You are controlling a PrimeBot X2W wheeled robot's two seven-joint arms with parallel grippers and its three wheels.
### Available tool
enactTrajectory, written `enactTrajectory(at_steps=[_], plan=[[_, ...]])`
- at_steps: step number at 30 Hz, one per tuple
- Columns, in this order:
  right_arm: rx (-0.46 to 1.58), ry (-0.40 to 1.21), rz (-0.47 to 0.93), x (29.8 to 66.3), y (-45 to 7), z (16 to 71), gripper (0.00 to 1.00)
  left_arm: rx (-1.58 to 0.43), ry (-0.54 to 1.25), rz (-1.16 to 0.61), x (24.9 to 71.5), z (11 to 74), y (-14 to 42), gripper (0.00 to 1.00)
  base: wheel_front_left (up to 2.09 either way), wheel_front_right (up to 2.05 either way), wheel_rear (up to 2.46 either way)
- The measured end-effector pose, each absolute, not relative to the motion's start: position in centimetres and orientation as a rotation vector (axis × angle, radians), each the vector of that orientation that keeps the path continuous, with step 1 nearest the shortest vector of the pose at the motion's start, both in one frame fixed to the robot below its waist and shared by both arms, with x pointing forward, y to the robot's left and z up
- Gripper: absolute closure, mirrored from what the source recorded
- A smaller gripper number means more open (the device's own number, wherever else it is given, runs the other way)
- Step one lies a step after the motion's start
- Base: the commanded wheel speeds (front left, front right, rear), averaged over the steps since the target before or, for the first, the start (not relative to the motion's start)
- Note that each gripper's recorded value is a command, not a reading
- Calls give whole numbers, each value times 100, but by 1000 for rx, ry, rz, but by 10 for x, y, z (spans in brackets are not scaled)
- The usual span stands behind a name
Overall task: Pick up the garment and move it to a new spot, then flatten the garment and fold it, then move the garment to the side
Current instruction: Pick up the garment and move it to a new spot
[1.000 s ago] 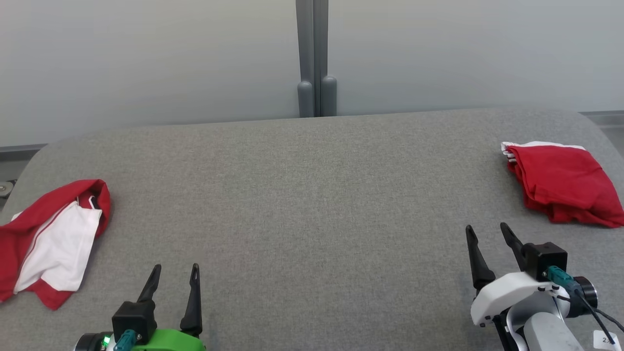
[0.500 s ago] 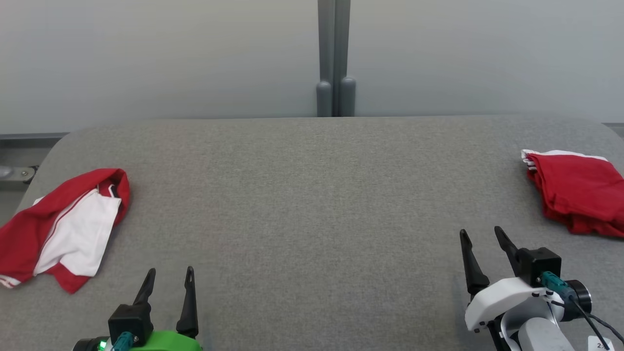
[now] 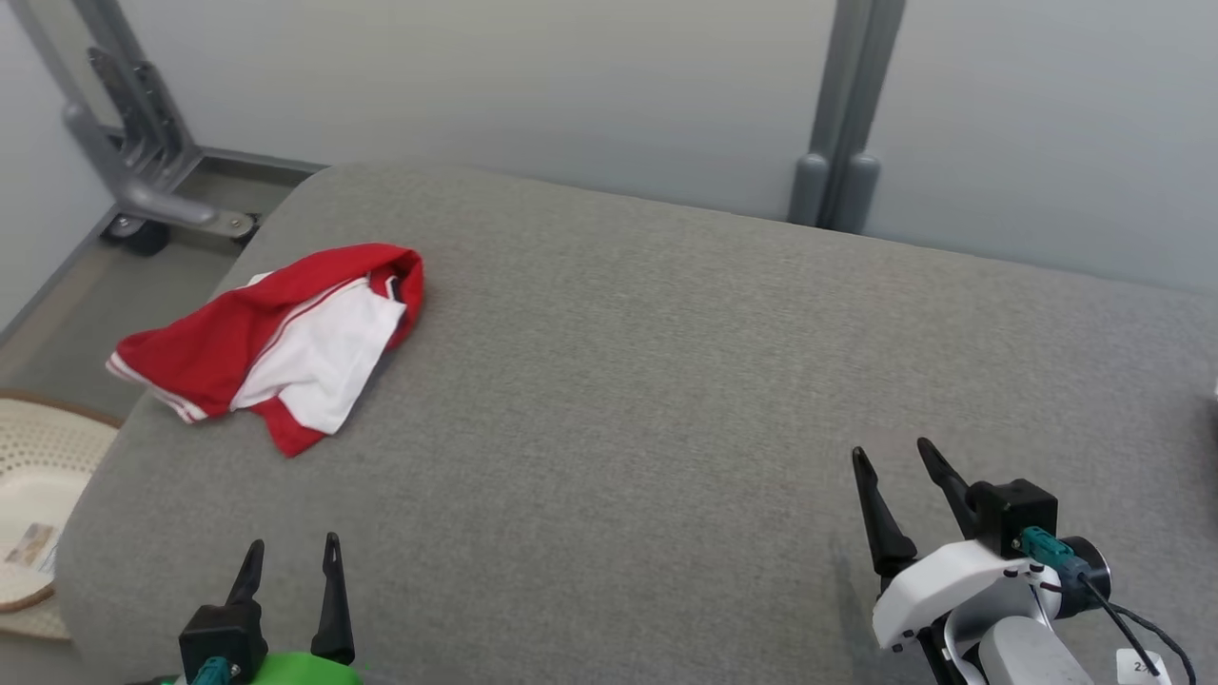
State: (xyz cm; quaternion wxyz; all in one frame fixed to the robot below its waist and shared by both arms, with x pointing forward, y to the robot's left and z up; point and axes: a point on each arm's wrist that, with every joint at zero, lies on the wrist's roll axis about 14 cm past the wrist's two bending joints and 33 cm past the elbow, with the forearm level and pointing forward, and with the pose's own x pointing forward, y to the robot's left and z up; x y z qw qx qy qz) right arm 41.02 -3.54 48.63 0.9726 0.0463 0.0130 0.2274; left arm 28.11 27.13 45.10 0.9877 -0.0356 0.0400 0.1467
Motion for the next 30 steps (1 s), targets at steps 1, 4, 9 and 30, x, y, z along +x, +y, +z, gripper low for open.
enactTrajectory(at_steps=[1, 4, 9, 30], plan=[[93, 29, 482, 411, -27, 486, 0, -73, 84, 320, 275, 450, 277, 0, 0, 0, 0], [93, 33, 553, 412, 0, 486, 0, -79, 90, 400, 254, 447, 296, 0, 0, 0, 0], [91, 37, 689, 408, 49, 487, 0, -106, 104, 553, 214, 439, 325, 0, 0, 0, 0], [47, 51, 696, 432, 43, 469, 0, -99, 97, 510, 267, 457, 362, 0, 0, 0, 0]])
